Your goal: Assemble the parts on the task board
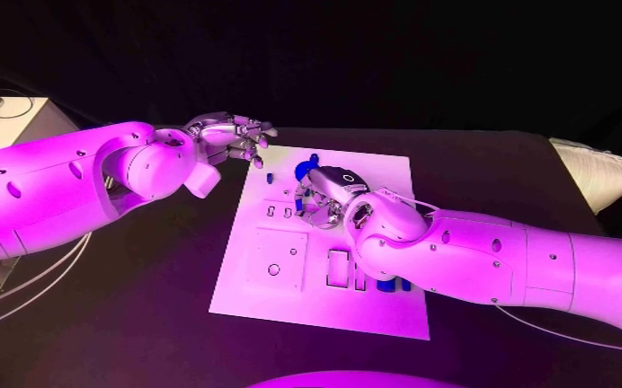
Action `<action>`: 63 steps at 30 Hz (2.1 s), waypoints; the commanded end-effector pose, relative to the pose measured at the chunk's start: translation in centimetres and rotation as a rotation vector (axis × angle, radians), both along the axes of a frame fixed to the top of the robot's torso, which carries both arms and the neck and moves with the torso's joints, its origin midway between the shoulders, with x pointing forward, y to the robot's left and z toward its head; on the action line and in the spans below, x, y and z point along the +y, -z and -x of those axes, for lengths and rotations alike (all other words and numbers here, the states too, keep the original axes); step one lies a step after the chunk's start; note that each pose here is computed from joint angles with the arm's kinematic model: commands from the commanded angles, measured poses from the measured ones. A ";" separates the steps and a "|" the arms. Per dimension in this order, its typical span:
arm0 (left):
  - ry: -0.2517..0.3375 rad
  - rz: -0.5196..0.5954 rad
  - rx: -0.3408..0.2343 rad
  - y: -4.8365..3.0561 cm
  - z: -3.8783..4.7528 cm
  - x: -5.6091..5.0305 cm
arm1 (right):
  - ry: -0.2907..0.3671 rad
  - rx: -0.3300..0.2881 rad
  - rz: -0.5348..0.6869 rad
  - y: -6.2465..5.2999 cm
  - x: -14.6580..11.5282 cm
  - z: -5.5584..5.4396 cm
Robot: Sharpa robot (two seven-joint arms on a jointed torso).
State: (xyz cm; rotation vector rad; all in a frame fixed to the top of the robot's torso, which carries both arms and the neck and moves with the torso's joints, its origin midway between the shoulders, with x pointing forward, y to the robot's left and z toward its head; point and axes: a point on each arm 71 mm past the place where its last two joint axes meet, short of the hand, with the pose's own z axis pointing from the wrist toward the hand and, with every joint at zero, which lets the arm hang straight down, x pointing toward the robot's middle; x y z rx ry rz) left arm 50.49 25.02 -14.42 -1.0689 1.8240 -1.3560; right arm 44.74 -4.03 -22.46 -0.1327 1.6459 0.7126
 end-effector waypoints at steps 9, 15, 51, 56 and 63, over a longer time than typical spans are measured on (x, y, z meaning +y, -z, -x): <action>-0.001 -0.018 -0.004 0.00 -0.02 -0.1 | -0.021 -0.021 0.023 0.2 0.6 0.6; 0.003 -0.023 -0.002 0.03 0.01 -0.1 | -0.026 -0.032 0.033 0.3 0.7 0.7; 0.028 -0.029 -0.001 0.09 0.05 -0.3 | -0.038 -0.068 0.071 1.0 1.0 0.6; 0.030 -0.031 0.000 0.11 0.06 -0.3 | -0.039 -0.069 0.070 1.0 0.9 0.6; 0.034 -0.033 0.002 0.13 0.07 -0.3 | -0.042 -0.069 0.069 1.0 0.9 0.6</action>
